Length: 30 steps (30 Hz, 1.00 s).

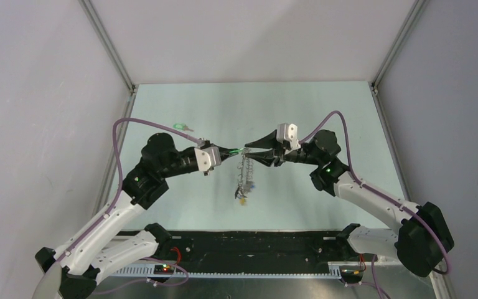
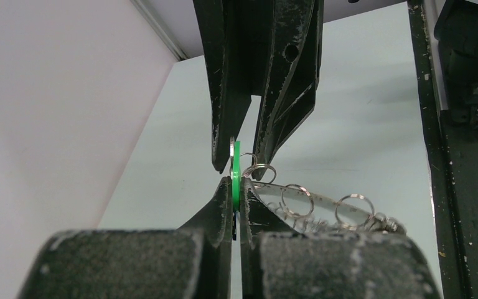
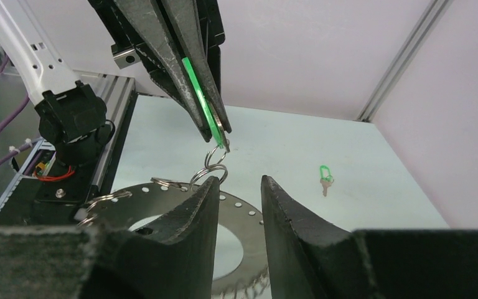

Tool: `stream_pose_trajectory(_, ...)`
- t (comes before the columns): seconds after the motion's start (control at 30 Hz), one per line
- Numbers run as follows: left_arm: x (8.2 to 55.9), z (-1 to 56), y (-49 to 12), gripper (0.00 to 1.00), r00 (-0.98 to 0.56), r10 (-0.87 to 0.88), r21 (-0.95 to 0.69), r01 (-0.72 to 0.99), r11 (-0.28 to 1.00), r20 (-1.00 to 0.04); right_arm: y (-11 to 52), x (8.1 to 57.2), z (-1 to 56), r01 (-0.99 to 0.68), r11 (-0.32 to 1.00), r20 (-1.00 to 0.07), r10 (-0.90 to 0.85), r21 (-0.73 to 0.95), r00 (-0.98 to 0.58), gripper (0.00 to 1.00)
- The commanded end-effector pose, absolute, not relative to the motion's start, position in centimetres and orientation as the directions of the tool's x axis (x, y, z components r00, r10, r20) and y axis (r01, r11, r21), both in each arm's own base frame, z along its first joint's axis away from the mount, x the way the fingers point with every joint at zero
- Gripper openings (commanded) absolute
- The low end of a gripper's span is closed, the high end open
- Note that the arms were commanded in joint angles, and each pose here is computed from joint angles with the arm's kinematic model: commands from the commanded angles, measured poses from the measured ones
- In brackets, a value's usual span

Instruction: Remove the keys from the keyring

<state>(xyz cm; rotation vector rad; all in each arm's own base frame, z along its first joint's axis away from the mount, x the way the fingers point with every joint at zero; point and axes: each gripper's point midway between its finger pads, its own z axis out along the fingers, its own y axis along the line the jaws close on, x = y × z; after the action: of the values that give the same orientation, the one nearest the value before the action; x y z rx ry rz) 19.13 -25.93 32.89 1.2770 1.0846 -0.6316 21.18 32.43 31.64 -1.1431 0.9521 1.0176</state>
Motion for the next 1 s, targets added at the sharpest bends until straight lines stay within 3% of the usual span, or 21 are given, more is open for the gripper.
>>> stream_pose_trajectory(0.0, 18.5, 36.0, -25.9, 0.00, 0.500, 0.108, 0.511, 0.827, 0.234, -0.859, 33.0, 20.8, 33.1, -0.945, 0.089, -0.934, 0.152, -0.314, 0.324, 0.35)
stream_pose_trajectory(0.67, 18.0, 36.1, -26.0, 0.00, 0.503, 0.095, 0.511, 0.832, 0.217, -0.859, 33.3, 20.3, 34.2, -0.934, 0.077, -0.918, 0.175, -0.348, 0.356, 0.32)
stream_pose_trajectory(0.87, 18.2, 36.1, -25.9, 0.00, 0.505, 0.101, 0.515, 0.827, 0.228, -0.857, 33.1, 19.9, 34.2, -0.935, 0.067, -0.920, 0.169, -0.347, 0.354, 0.23)
stream_pose_trajectory(0.97, 18.3, 36.1, -25.8, 0.00, 0.505, 0.106, 0.515, 0.824, 0.237, -0.856, 33.1, 19.8, 34.2, -0.936, 0.064, -0.921, 0.169, -0.346, 0.352, 0.09)
